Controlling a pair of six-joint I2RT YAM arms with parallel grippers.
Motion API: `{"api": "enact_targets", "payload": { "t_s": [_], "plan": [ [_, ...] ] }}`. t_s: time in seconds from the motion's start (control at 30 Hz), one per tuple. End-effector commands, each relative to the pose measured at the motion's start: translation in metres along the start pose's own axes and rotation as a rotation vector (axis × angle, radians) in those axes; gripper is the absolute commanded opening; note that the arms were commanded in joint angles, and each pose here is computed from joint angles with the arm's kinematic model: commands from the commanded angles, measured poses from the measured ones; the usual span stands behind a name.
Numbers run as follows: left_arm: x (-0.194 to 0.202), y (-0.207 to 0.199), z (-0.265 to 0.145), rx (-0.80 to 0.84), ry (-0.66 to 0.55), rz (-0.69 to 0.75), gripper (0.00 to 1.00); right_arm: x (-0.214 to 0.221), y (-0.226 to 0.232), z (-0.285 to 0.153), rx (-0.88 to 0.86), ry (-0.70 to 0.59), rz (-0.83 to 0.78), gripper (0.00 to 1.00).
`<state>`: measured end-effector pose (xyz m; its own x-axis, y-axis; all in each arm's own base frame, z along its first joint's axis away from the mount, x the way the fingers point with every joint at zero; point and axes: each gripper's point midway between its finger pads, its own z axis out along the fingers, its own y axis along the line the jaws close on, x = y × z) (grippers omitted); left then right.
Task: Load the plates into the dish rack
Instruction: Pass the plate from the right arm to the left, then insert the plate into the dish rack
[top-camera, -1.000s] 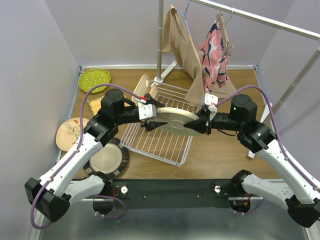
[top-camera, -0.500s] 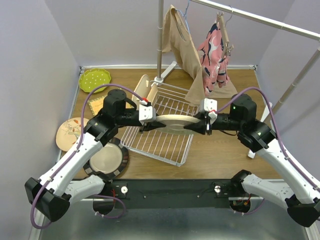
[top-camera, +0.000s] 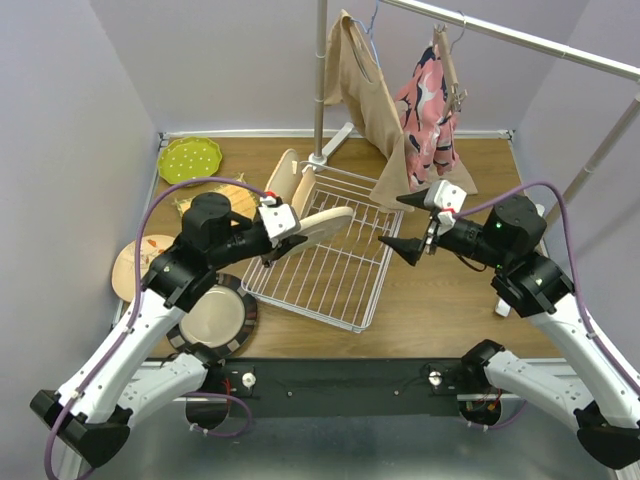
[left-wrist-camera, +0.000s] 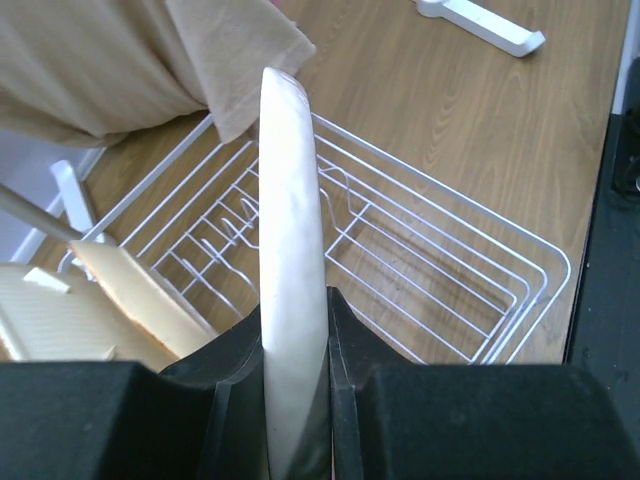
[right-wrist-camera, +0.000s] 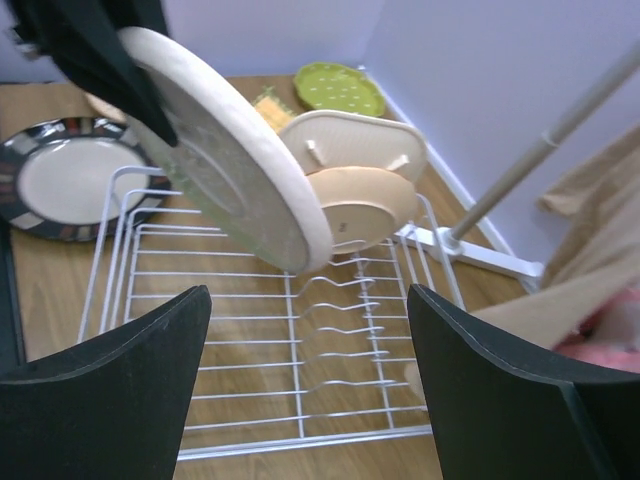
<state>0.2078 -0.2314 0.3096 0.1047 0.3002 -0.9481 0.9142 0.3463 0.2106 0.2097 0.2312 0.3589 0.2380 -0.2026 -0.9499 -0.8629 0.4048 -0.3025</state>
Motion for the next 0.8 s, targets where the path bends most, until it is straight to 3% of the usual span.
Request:
{"api": "enact_targets", "payload": {
  "t_s": [0.0, 0.1, 0.23, 0.5, 0.77],
  "plan": [
    [-0.054, 0.013, -0.022, -0.114, -0.166, 0.051, 0.0, 0.002, -0.028, -0.014, 0.157, 0.007, 0.02, 0.88],
    [-0.065, 0.016, -0.021, -0.124, -0.195, 0.005, 0.0, 0.014, -0.036, -0.017, 0.2, 0.034, 0.055, 0.88],
    [-0.079, 0.033, -0.012, -0.173, -0.219, -0.149, 0.0, 0.034, -0.056, -0.026, 0.34, 0.07, 0.164, 0.96],
    [-0.092, 0.084, -0.004, -0.425, -0.244, -0.564, 0.0, 0.066, -0.055, -0.032, 0.403, 0.105, 0.306, 0.98],
    [-0.084, 0.112, 0.03, -0.543, -0.201, -0.658, 0.0, 0.08, -0.058, -0.033, 0.431, 0.117, 0.354, 0.98]
  ]
}}
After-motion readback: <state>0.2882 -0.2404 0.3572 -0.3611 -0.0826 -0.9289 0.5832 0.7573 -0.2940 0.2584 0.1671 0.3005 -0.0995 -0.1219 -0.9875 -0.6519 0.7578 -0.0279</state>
